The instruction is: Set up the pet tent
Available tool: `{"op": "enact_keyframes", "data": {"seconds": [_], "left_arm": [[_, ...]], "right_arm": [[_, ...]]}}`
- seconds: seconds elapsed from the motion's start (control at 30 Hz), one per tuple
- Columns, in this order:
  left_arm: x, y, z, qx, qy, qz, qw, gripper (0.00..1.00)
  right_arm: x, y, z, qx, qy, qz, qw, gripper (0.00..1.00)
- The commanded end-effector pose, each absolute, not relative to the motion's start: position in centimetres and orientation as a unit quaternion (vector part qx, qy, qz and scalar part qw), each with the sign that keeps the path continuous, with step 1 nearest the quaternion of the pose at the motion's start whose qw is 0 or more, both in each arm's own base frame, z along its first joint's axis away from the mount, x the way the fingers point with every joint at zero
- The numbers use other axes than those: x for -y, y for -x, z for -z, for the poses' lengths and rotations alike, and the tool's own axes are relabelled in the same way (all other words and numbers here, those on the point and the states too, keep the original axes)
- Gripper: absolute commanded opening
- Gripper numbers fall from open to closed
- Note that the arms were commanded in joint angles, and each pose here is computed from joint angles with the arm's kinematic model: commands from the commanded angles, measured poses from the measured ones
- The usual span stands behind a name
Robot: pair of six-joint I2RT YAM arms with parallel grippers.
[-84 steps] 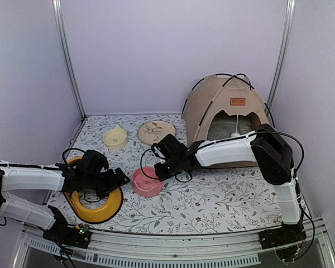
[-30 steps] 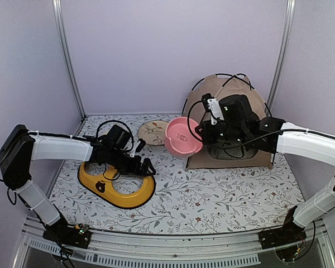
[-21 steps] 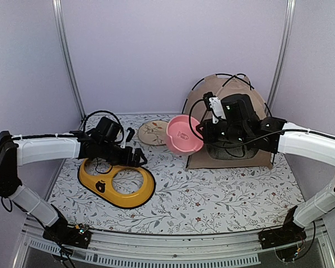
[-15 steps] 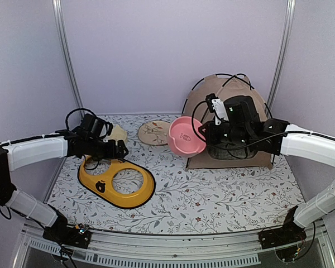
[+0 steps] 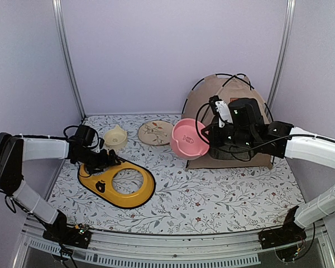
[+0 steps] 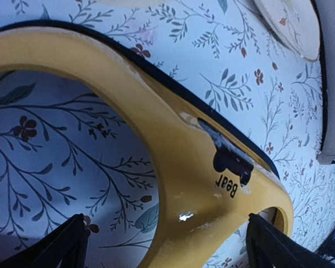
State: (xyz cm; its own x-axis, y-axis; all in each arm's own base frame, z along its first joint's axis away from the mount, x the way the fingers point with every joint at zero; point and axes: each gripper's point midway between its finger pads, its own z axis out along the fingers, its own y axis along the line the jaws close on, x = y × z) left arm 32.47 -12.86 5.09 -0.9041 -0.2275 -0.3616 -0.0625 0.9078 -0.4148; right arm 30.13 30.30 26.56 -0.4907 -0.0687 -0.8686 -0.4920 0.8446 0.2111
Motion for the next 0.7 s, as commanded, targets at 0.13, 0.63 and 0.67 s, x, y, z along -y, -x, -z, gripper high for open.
{"op": "enact_keyframes", "data": {"seconds": [0.13, 0.63, 0.67], "left_arm": [[15.2, -30.5, -4.9, -0.952, 0.06, 0.234, 0.188, 0.99], [15.9, -29.7, -3.7, -0.975, -0.048, 0.104, 0.191, 0.88], [16.0, -29.6, -3.5, -0.976, -0.052, 0.103, 0.187, 0.86]], "right_arm": [[-30.0, -30.3, -31.7, -0.792, 0.131, -0.276, 0.528, 0.0], [-29.6, -30.3, -31.2, -0.793, 0.127, -0.273, 0.529, 0.0], [-29.6, -30.2, -31.1, -0.793, 0.127, -0.274, 0.529, 0.0]]}}
